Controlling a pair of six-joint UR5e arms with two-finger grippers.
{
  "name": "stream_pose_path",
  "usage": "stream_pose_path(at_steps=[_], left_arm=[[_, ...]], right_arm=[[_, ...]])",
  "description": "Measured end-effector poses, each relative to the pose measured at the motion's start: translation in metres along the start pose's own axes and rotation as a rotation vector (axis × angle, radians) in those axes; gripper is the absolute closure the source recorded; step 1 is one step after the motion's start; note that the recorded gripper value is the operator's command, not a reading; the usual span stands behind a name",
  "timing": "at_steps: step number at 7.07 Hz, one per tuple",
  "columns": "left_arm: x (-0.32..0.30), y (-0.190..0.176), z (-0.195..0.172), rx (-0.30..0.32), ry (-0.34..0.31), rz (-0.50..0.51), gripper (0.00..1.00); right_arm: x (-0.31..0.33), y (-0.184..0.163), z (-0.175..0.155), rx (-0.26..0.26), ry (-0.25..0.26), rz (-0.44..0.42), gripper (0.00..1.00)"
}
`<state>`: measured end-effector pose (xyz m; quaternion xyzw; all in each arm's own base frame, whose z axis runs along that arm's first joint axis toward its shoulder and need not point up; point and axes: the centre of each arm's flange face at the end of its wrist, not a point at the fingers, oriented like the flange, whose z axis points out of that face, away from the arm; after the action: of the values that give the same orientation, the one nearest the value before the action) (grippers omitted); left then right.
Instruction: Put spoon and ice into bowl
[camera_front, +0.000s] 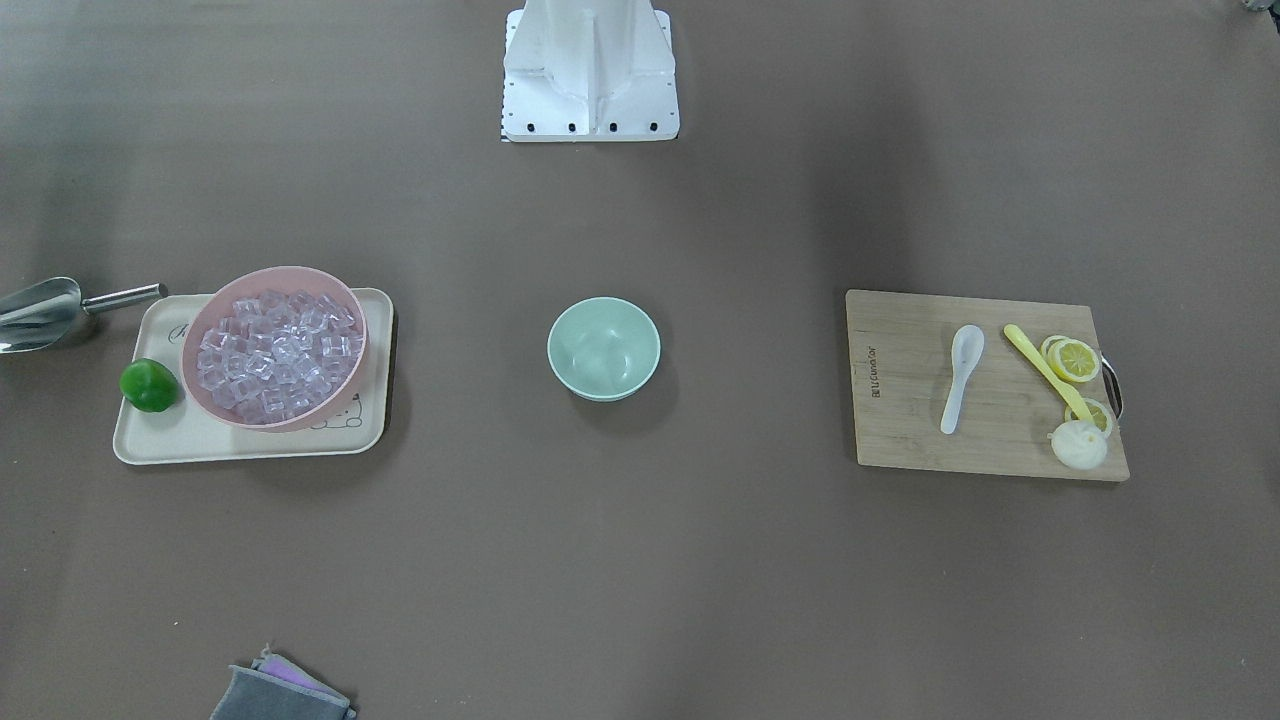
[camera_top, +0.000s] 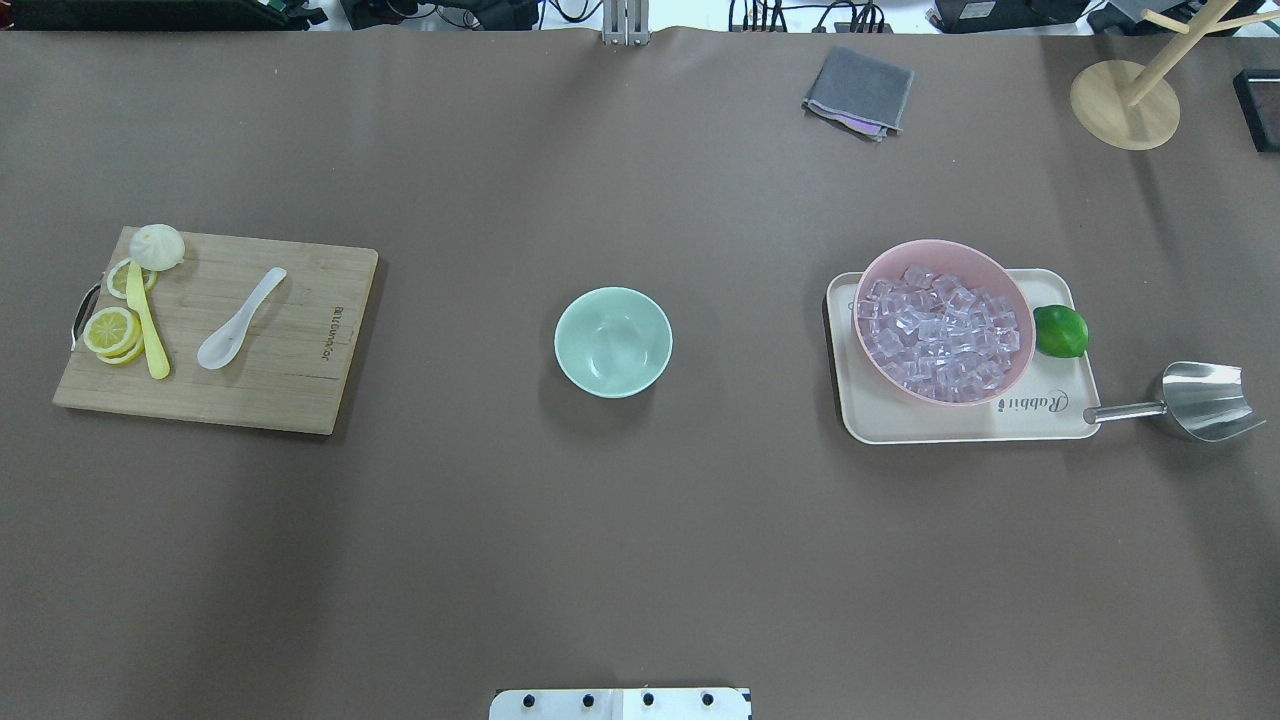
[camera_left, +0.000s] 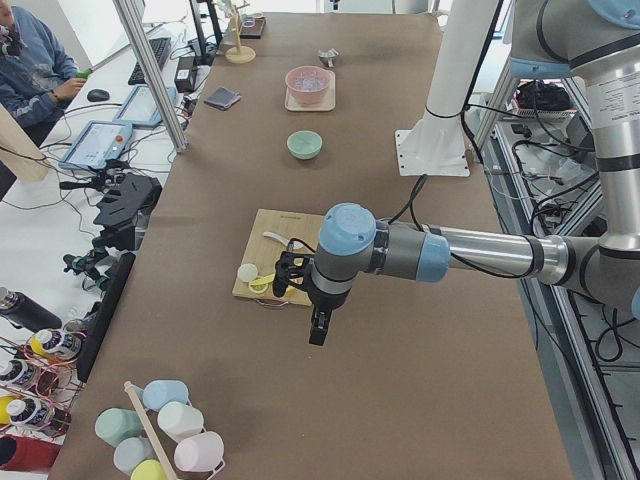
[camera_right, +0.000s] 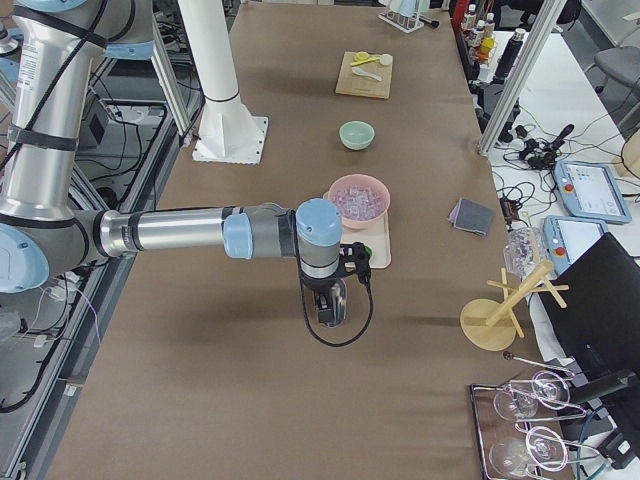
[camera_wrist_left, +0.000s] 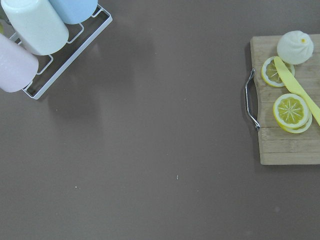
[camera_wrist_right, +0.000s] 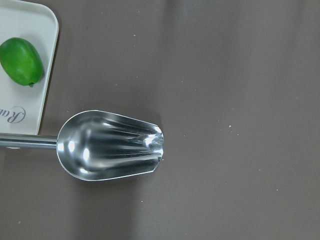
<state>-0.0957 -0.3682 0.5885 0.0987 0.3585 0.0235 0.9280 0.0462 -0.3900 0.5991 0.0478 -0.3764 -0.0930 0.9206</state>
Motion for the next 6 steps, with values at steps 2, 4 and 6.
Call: stream_pose_path(at_steps=[2,4,6], left_arm=[[-0.0011,0.0029,0.0021,-0.003,0.003,0.001,0.01],[-0.0006,0.0028,0.0025,-0.001,0.009,0.001,0.01],[-0.0012,0.003,0.0035,-0.001,0.012,-0.005,0.01]], right_arm=[[0.004,0.003,-0.0022,0.005,0.002,0.011,0.0],[0.004,0.0024,-0.0032,0.008,0.0,0.016,0.0],[0.0039,0.0011,-0.0035,0.01,-0.002,0.019,0.0]])
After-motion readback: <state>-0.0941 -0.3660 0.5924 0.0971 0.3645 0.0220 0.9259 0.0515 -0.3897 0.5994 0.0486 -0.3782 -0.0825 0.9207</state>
